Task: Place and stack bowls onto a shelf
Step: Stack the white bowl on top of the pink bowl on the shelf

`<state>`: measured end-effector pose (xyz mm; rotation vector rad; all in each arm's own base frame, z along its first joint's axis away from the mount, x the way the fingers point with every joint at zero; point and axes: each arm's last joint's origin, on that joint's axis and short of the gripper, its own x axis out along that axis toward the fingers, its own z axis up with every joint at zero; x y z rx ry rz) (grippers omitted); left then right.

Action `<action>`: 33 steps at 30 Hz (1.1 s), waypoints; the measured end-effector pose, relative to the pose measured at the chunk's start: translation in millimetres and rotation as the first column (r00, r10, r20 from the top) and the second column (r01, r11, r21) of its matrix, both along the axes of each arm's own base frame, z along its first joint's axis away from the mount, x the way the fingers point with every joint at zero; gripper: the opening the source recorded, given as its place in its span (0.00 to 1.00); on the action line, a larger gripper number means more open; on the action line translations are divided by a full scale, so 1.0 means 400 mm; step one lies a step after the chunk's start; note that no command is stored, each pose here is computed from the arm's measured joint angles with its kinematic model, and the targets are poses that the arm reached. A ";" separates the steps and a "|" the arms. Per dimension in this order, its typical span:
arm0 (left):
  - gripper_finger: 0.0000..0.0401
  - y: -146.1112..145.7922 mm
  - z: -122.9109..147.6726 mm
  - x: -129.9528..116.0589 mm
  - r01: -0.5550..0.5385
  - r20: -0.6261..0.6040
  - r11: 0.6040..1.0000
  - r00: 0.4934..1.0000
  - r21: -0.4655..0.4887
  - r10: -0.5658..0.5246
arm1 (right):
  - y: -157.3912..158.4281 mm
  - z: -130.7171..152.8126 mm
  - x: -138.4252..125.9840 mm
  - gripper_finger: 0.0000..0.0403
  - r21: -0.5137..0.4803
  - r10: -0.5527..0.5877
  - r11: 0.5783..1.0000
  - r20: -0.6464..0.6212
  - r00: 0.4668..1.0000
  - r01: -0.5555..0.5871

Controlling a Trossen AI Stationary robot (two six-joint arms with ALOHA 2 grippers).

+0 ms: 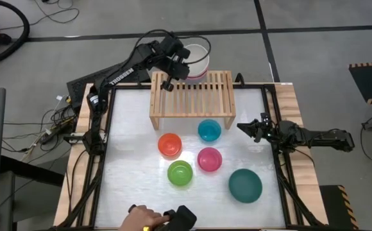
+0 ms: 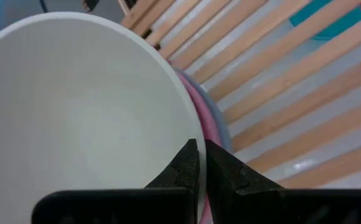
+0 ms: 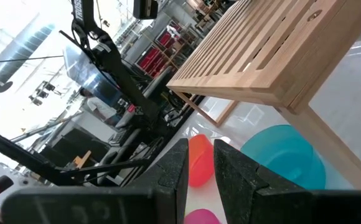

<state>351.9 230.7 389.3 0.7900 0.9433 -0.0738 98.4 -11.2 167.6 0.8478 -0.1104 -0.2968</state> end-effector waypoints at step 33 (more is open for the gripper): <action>0.23 -0.007 0.056 -0.007 -0.105 0.038 0.988 0.994 0.110 0.101 | 0.000 0.000 0.000 0.26 0.005 0.000 1.000 0.002 1.000 0.000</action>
